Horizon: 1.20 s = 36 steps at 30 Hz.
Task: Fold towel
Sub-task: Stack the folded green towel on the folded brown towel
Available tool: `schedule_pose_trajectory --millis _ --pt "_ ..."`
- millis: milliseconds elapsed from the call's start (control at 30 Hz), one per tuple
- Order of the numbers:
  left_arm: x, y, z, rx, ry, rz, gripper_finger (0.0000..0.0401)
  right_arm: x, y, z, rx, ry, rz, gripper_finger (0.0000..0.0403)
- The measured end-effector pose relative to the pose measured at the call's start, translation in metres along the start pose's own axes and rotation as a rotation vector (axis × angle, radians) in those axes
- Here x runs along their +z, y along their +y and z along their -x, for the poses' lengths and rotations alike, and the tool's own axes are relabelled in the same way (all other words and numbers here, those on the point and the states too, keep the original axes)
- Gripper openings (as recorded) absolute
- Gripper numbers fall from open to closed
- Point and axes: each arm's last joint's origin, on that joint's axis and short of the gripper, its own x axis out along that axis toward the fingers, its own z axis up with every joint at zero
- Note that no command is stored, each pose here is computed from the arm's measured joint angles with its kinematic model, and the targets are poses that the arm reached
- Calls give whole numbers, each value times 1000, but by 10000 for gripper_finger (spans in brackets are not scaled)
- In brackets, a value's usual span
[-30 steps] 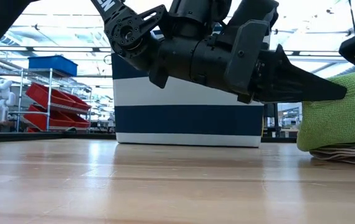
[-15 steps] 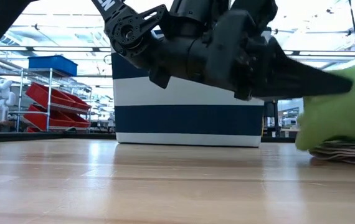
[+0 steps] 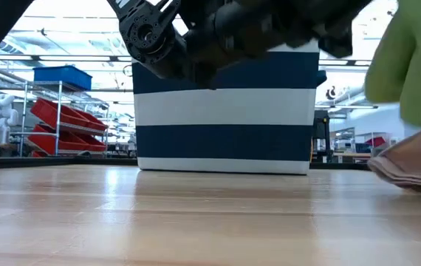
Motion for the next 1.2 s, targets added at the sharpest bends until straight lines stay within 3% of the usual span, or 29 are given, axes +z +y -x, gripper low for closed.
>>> schedule_pose_trajectory --millis 300,533,800,1200 --pt "12 -22 -12 -170 -88 95 12 -6 -6 -33 29 -18 -1 192" --pt "25 -42 -22 -272 -178 98 12 1 -3 -53 123 -153 28 192" --pt "30 -58 -29 -337 -203 136 12 26 -2 -61 107 -356 77 192" --pt "31 -66 -34 -358 -203 140 12 73 -14 -80 95 -524 52 192"
